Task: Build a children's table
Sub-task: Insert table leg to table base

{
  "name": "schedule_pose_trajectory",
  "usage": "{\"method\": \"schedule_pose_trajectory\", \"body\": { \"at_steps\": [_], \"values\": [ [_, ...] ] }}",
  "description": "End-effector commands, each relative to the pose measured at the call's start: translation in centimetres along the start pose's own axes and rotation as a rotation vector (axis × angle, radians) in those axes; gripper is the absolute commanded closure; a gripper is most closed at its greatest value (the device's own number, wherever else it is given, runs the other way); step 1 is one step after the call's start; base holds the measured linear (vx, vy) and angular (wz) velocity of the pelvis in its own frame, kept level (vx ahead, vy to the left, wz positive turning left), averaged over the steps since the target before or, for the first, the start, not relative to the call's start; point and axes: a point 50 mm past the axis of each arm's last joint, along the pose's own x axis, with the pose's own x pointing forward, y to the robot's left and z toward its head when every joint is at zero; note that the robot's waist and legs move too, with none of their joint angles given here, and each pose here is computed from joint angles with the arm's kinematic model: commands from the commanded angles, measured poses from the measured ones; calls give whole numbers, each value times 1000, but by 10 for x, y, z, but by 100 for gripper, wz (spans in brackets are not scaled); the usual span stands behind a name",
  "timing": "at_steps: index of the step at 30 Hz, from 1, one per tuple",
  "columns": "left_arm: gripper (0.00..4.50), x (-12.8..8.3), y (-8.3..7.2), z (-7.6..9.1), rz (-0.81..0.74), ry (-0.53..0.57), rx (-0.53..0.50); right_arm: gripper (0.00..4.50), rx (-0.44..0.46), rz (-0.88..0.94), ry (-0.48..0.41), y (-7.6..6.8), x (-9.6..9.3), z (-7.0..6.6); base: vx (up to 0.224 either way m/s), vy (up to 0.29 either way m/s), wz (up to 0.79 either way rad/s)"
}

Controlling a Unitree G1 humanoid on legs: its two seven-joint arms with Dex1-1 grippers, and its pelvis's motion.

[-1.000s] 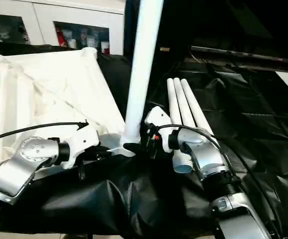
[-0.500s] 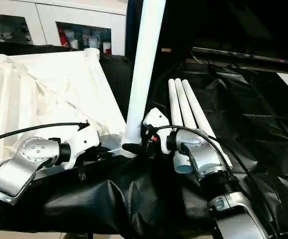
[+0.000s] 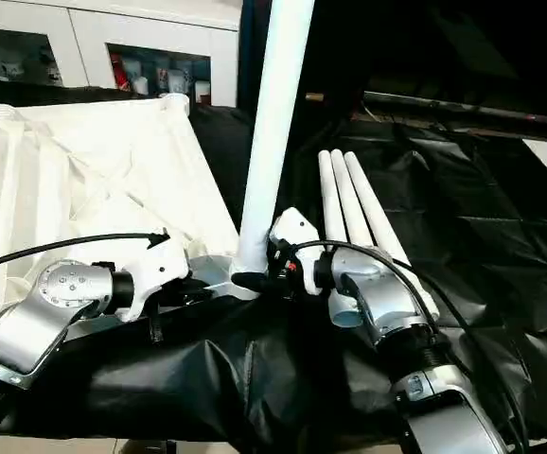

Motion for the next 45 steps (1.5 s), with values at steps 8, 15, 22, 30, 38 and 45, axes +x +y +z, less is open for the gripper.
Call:
{"method": "schedule_pose_trajectory", "body": {
  "at_steps": [8, 15, 22, 30, 38, 45],
  "values": [
    [450, 19, 32, 11, 293, -1, -146, 176, 211, -413, -39, -19, 14, -17, 0, 0, 0],
    [450, 67, 44, 22, 486, 70, -312, 176, 410, -815, 56, -18, 47, -36, 0, 0, 0],
    [450, 73, 41, 28, 459, 67, -282, 104, 438, -765, -21, -13, 65, -19, 0, 0, 0],
    [450, 68, 42, 24, 441, 59, -264, 47, 427, -757, -38, -18, 63, -15, 0, 0, 0],
    [450, 64, 37, 25, 406, 58, -213, 5, 380, -751, -96, -26, 57, -4, 0, 0, 0],
    [450, 59, 33, 19, 392, 70, -213, 5, 323, -739, -99, -25, 52, -7, 0, 0, 0]
  ]
}}
